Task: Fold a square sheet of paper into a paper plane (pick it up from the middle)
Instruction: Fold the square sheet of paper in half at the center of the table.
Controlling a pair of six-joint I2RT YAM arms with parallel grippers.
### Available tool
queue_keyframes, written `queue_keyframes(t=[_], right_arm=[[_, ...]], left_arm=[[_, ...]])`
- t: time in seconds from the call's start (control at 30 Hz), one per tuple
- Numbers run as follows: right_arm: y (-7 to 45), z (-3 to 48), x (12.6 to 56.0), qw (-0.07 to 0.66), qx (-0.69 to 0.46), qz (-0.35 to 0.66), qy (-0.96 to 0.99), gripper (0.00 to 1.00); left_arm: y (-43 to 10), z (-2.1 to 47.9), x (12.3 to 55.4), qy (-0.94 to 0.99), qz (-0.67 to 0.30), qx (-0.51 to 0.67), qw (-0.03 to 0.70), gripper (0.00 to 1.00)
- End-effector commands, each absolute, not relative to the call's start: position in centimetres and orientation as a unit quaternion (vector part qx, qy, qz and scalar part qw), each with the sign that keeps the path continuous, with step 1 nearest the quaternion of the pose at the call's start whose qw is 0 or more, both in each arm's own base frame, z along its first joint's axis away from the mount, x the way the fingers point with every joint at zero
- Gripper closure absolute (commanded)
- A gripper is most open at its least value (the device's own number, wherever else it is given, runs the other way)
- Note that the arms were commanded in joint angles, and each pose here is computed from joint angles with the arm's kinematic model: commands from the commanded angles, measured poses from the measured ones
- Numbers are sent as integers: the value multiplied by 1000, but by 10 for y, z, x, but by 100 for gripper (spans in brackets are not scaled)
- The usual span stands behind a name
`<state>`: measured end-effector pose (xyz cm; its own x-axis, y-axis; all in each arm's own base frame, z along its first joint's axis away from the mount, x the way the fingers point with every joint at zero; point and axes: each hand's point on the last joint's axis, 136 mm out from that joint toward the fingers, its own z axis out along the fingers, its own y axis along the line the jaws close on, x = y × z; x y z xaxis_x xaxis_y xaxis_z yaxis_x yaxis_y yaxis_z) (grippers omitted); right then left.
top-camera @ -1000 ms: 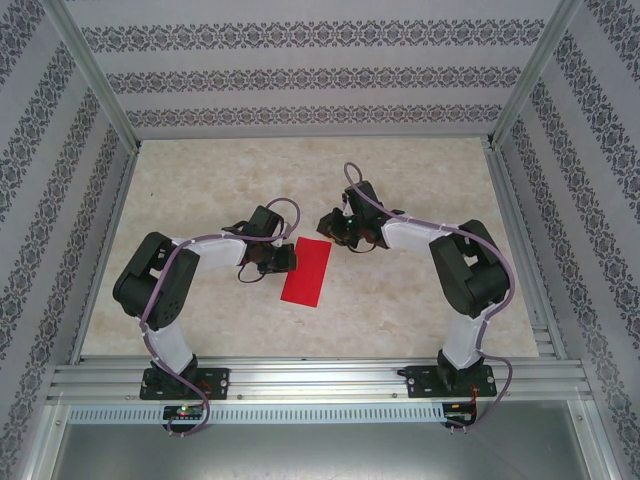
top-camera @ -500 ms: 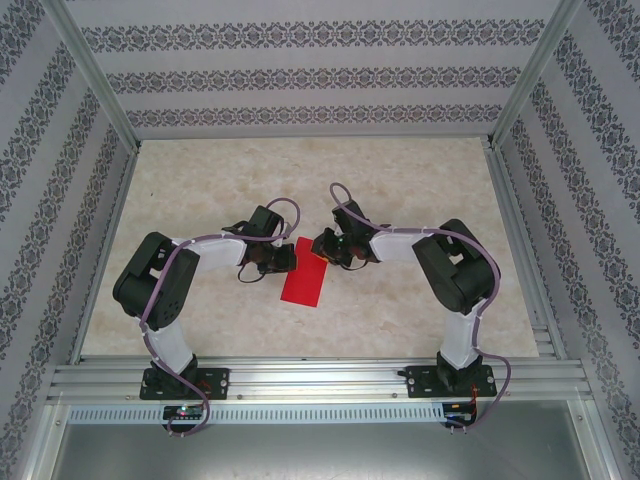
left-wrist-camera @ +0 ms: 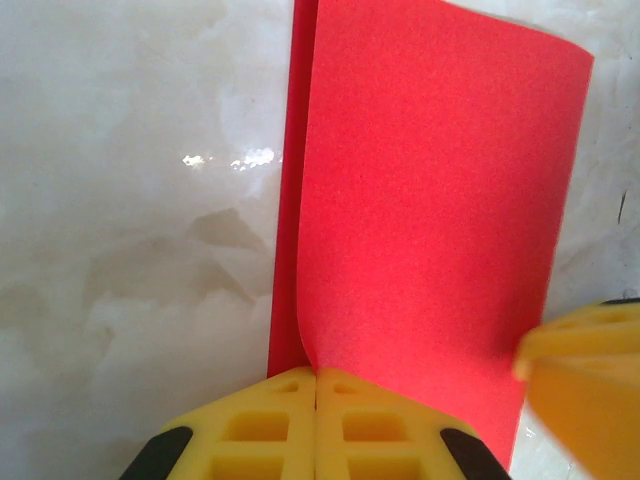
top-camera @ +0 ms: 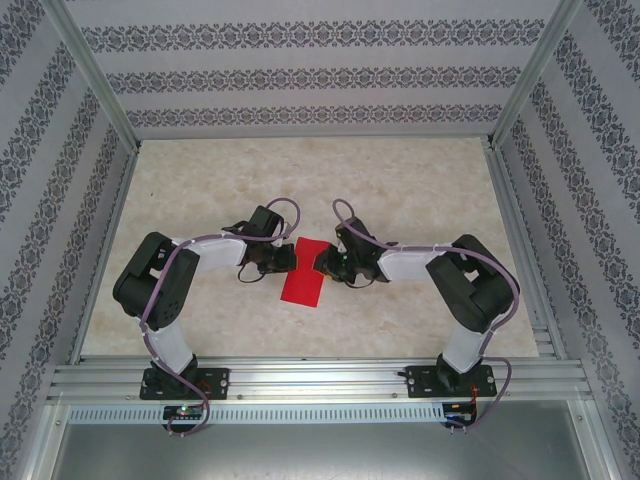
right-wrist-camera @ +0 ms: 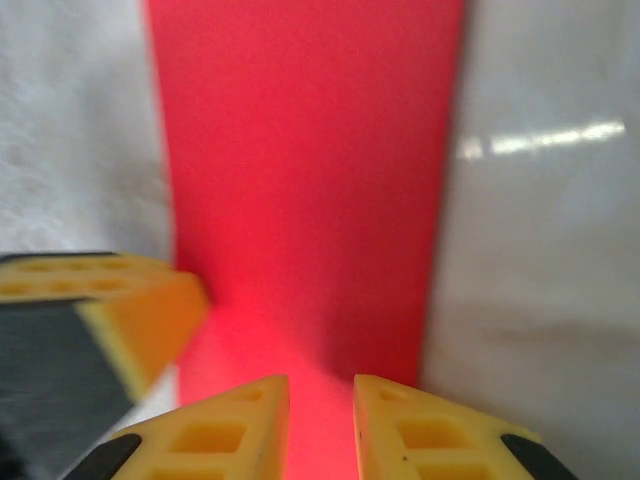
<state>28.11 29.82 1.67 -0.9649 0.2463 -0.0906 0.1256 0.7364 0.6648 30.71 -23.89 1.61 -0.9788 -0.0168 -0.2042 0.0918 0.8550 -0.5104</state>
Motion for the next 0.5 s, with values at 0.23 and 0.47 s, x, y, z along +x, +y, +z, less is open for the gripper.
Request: queue_keyframes(t=[0.23, 0.47], right_arm=[[296, 43, 278, 114, 76, 344, 929, 75], [321, 52, 256, 103, 56, 373, 920, 75]], left_arm=[[-213, -19, 273, 980, -195, 18, 34, 93], [-215, -17, 275, 979, -198, 18, 36, 93]])
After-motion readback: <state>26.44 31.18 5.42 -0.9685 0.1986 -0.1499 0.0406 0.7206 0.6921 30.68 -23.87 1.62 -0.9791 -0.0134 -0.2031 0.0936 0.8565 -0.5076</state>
